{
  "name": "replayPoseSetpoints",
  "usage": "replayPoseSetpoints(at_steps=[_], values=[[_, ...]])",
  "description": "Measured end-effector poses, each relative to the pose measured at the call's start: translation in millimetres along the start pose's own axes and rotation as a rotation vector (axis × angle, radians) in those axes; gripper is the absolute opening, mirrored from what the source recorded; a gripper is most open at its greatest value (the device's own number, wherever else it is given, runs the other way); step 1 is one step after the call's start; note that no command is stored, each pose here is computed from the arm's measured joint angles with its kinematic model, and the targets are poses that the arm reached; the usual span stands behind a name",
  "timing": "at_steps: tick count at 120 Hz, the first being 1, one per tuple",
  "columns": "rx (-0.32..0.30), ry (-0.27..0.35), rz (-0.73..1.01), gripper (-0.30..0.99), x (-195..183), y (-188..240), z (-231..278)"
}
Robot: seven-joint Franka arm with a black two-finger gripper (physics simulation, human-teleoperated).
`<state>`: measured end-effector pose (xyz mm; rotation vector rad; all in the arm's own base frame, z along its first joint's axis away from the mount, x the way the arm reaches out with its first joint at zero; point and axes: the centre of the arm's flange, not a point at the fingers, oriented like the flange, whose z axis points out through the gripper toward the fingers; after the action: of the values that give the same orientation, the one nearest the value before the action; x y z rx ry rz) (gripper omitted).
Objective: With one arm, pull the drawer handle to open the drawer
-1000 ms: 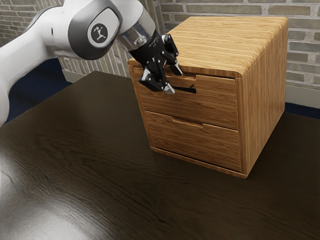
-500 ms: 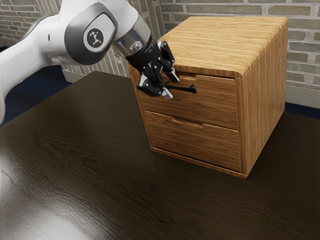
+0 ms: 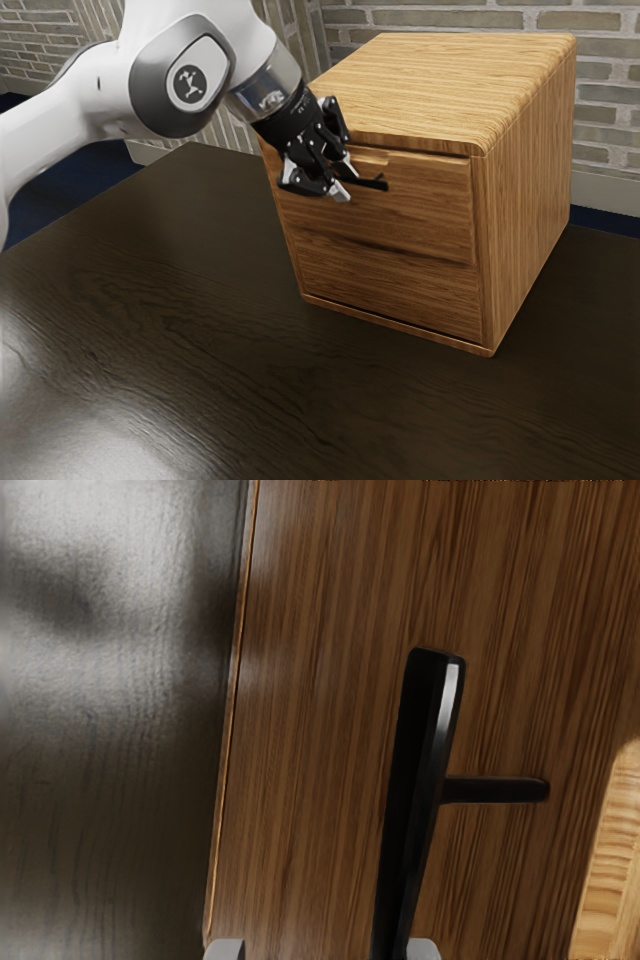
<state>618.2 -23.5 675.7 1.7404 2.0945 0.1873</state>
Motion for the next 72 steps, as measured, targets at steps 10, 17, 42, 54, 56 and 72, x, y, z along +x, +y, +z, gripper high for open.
replayPoseSetpoints(at_steps=[10, 17, 42, 54, 56, 72], values=[[-0.001, -0.001, 0.002, 0.07, 0, -1, -2], [-0.002, -0.001, 0.004, 0.03, 1, -2, -4], [0.002, -0.003, 0.012, -0.06, 1, -6, -7], [0.002, -0.004, 0.015, -0.08, 1, -9, -11], [0.002, -0.004, 0.016, -0.08, 1, -10, -12], [0.005, -0.004, 0.02, -0.1, 2, -14, -14]])
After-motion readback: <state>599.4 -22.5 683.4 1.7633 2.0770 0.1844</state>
